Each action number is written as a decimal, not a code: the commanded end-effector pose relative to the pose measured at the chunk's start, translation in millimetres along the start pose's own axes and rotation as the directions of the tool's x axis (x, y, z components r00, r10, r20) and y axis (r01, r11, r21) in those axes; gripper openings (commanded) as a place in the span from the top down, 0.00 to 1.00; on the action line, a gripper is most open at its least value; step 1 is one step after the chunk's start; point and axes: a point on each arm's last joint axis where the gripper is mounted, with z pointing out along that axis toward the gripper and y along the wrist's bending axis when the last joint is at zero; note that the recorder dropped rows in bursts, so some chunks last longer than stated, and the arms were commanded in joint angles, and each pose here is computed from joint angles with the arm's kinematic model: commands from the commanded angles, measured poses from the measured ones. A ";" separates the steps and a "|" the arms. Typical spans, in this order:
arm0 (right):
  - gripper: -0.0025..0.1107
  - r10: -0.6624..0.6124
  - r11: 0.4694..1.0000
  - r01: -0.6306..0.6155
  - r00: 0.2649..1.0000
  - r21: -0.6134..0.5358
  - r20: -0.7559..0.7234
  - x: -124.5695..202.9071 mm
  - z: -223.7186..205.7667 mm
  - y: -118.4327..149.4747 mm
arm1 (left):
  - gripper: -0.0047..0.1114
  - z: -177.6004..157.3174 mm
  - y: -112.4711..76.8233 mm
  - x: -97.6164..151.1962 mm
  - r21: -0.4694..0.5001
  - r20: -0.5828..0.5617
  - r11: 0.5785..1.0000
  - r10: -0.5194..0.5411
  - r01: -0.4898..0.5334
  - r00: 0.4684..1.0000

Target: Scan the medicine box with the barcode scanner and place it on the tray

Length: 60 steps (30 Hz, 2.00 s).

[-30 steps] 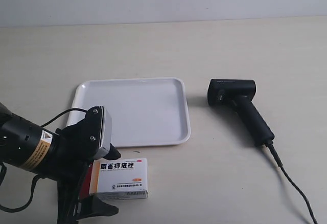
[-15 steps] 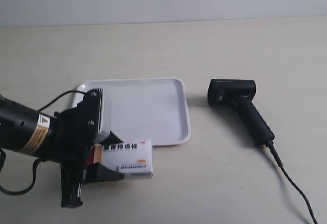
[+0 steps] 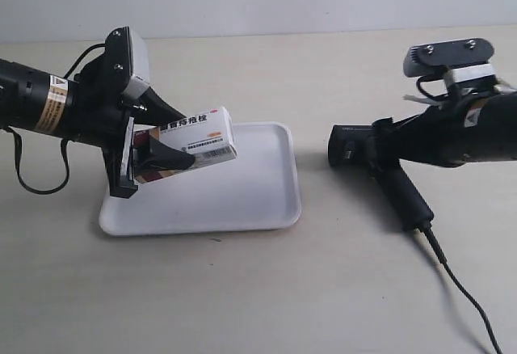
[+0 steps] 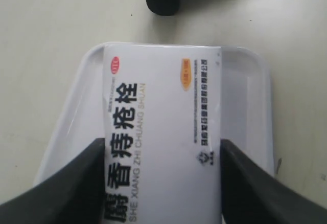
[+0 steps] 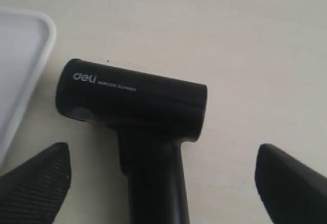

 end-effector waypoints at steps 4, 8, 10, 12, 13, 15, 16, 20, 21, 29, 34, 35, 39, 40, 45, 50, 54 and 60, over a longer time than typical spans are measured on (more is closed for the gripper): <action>0.12 -0.117 0.993 0.117 0.989 -0.002 -0.085 -4.1 51.6 1.0 | 0.96 2.1 5.1 -1.7 0.003 0.017 1.000 0.006 -0.006 1.000; 0.25 -0.197 0.980 0.197 0.975 -0.011 -0.101 -4.6 65.2 1.0 | 0.96 2.1 4.9 -1.9 0.006 0.019 1.000 -0.002 0.002 1.000; 0.36 -0.198 0.980 0.198 0.975 -0.011 -0.103 -4.4 65.1 1.0 | 0.96 2.1 4.9 -1.9 0.006 0.019 1.000 -0.002 0.002 1.000; 0.54 -0.220 0.975 0.220 0.969 -0.015 -0.113 -3.5 65.0 0.9 | 0.96 2.1 4.9 -1.9 0.006 0.019 1.000 -0.002 0.002 1.000; 0.64 -0.224 0.975 0.224 0.967 -0.017 -0.124 -3.1 63.7 0.9 | 0.96 2.1 5.1 -1.7 0.004 0.018 1.000 -0.002 0.001 1.000; 0.79 -0.249 0.969 0.248 0.960 -0.021 -0.126 -6.9 55.0 1.4 | 0.96 3.5 5.2 0.1 0.006 0.013 1.000 -0.006 0.006 1.000; 0.83 -0.253 0.967 0.252 0.960 -0.021 -0.119 -9.7 50.0 1.7 | 0.96 4.8 5.7 2.2 0.002 0.003 1.000 -0.012 0.012 1.000; 0.98 -0.342 0.940 0.341 0.935 -0.027 -0.091 -23.7 16.8 3.2 | 0.96 12.7 7.1 13.7 -0.003 -0.038 0.999 -0.036 0.035 0.999; 0.98 -0.358 0.934 0.357 0.930 -0.025 -0.082 -26.2 10.7 3.4 | 0.96 14.4 6.9 15.7 0.001 -0.042 0.999 -0.041 0.041 0.998; 0.98 -0.424 0.906 0.424 0.906 0.004 -0.018 -39.0 -22.0 3.5 | 0.96 16.2 5.8 15.9 0.009 -0.042 0.999 -0.041 0.041 0.998; 0.98 -0.373 0.928 0.373 0.928 0.003 -0.002 -34.4 9.0 3.7 | 0.96 20.6 4.6 20.0 0.025 -0.039 0.998 -0.064 0.065 0.997; 0.98 -0.365 0.931 0.365 0.931 0.001 -0.005 -32.5 15.1 3.5 | 0.96 22.6 5.4 22.2 0.016 -0.041 0.996 -0.085 0.085 0.996; 0.98 -0.263 0.965 0.262 0.963 -0.012 -0.066 -15.4 48.3 2.2 | 0.96 40.7 14.7 55.0 -0.122 -0.148 0.965 -0.248 0.231 0.958; 0.98 -0.263 0.965 0.263 0.963 -0.010 -0.056 -15.1 51.3 2.1 | 0.96 42.1 14.4 56.9 -0.121 -0.151 0.965 -0.251 0.235 0.956; 0.88 -0.245 0.970 0.245 0.967 -0.011 -0.077 -4.9 69.1 1.0 | 0.55 45.7 14.4 54.8 -0.116 -0.151 0.966 -0.245 0.229 0.958; 0.62 -0.227 0.974 0.227 0.970 -0.009 -0.086 -2.4 72.3 0.6 | 0.18 46.4 11.8 51.5 -0.084 -0.118 0.957 -0.286 0.277 0.951; 0.35 -0.180 0.984 0.180 0.981 -0.004 -0.069 -7.1 66.3 1.1 | 0.06 36.2 15.3 39.4 -0.114 -0.082 0.933 -0.352 0.343 0.932; 0.17 -0.172 0.985 0.172 0.985 -0.006 -0.029 -26.3 28.6 3.5 | 0.06 -4.2 16.9 -2.3 -0.148 -0.023 0.927 -0.351 0.344 0.936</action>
